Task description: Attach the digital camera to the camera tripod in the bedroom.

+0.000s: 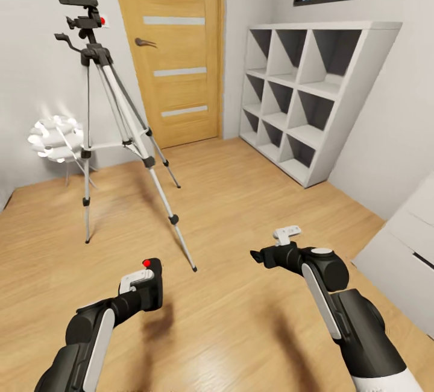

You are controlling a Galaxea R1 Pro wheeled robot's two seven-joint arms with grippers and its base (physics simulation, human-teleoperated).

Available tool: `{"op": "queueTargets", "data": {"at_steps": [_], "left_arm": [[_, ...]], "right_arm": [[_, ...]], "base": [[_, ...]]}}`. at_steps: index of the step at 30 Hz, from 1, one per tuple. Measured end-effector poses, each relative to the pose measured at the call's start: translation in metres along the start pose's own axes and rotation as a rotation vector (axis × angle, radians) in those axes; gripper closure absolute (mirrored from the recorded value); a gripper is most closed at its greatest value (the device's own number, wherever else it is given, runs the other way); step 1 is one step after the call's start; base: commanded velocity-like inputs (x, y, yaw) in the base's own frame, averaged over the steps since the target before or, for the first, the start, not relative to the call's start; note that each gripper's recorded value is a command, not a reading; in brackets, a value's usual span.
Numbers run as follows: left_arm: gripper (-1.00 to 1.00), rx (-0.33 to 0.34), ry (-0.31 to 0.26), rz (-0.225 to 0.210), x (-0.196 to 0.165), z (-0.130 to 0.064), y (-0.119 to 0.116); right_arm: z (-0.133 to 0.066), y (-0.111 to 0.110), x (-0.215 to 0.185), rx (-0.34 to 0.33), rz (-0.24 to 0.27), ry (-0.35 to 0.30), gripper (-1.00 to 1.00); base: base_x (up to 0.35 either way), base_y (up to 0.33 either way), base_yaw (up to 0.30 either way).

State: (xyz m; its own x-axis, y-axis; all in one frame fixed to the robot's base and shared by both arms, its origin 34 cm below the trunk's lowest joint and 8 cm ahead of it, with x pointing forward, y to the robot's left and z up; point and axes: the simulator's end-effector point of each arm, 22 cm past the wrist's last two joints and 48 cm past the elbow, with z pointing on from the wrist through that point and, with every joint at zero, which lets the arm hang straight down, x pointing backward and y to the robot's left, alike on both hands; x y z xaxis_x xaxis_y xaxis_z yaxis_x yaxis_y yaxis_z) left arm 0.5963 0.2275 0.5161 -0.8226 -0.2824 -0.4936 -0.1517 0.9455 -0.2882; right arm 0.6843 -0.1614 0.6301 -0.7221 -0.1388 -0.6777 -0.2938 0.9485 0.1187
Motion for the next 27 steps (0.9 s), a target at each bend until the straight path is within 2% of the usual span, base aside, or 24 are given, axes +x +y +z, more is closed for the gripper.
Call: {"op": "queueTargets", "data": {"at_steps": [14, 27], "left_arm": [[1.0, -0.005, 0.002, -0.036, -0.018, -0.02, 0.001], [1.0, -0.012, 0.01, -0.043, -0.031, -0.037, -0.004]], "right_arm": [[-0.016, -0.003, -0.025, 0.008, -0.002, -0.002, -1.0], [-0.03, -0.006, -0.044, 0.014, 0.0, 0.002, -1.0]], "base": [[0.0, 0.0, 0.265], [0.0, 0.0, 0.257]]}}
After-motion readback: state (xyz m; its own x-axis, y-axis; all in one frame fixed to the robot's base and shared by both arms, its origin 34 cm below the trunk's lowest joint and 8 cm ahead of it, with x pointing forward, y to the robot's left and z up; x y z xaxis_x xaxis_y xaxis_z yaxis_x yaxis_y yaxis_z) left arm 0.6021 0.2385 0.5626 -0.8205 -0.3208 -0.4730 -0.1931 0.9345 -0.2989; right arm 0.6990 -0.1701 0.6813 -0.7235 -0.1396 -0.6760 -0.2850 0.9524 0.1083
